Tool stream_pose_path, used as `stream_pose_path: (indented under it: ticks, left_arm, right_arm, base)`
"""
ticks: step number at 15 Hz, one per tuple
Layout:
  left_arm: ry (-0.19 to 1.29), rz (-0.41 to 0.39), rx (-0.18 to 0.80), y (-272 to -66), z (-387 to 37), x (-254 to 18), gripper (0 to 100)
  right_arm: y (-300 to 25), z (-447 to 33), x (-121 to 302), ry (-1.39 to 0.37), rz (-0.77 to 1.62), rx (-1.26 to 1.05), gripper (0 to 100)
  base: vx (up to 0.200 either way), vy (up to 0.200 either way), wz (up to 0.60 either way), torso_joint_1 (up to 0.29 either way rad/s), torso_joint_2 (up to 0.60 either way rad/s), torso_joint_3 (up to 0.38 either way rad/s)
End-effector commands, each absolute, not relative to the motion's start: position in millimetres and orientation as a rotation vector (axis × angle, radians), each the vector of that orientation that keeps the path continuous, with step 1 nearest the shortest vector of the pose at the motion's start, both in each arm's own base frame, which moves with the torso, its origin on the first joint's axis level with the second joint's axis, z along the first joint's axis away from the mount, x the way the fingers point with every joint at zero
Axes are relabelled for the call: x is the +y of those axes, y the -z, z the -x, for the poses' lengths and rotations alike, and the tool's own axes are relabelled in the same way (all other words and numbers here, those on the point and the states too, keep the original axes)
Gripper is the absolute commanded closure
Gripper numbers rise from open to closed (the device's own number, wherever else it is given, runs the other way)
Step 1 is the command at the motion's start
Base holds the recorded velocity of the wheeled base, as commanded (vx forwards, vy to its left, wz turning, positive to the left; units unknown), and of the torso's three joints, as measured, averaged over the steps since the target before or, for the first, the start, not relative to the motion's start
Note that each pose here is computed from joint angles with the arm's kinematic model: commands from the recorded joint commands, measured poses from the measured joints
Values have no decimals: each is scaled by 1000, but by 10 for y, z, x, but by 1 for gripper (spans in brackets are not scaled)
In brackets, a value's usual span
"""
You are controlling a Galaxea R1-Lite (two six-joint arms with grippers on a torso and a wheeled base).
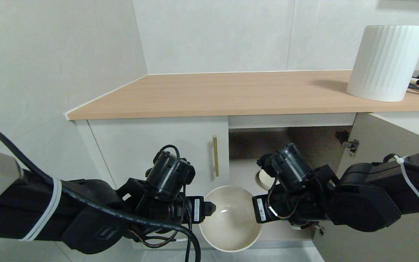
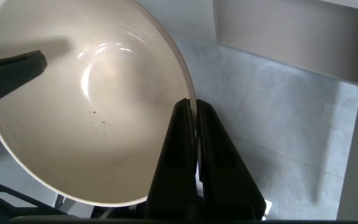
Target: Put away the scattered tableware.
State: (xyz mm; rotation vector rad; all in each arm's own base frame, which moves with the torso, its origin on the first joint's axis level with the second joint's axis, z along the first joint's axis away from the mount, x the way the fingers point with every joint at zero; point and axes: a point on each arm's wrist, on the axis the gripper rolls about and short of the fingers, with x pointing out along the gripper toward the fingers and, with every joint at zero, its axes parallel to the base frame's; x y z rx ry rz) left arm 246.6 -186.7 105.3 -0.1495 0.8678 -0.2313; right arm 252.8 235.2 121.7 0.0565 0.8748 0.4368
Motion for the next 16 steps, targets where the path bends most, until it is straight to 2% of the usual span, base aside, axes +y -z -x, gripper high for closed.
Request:
stream_pose_path:
  ticks: [1, 4, 10, 16]
  left_arm:
    - [231, 154, 865, -1060, -2467, -1864, 0]
    - [234, 168, 849, -1113, -2461, -1853, 0]
    - [234, 168, 849, -1117, -2459, -1851, 0]
    - [232, 168, 851, -1109, -2461, -1846, 0]
  right_arm:
    - [-1182, -2544, 2363, -434, -55, 882, 100]
    - [-1056, -2687, 2257, -368, -56, 907, 100]
    - [-826, -3109, 1700, -158, -122, 944, 100]
    - [-531, -3722, 1402, 68, -291, 764, 100]
  base:
    - [0, 0, 0, 0, 0, 0]
    - [0, 0, 0, 0, 0, 0]
    - [0, 0, 0, 0, 0, 0]
    - [0, 0, 0, 0, 0, 0]
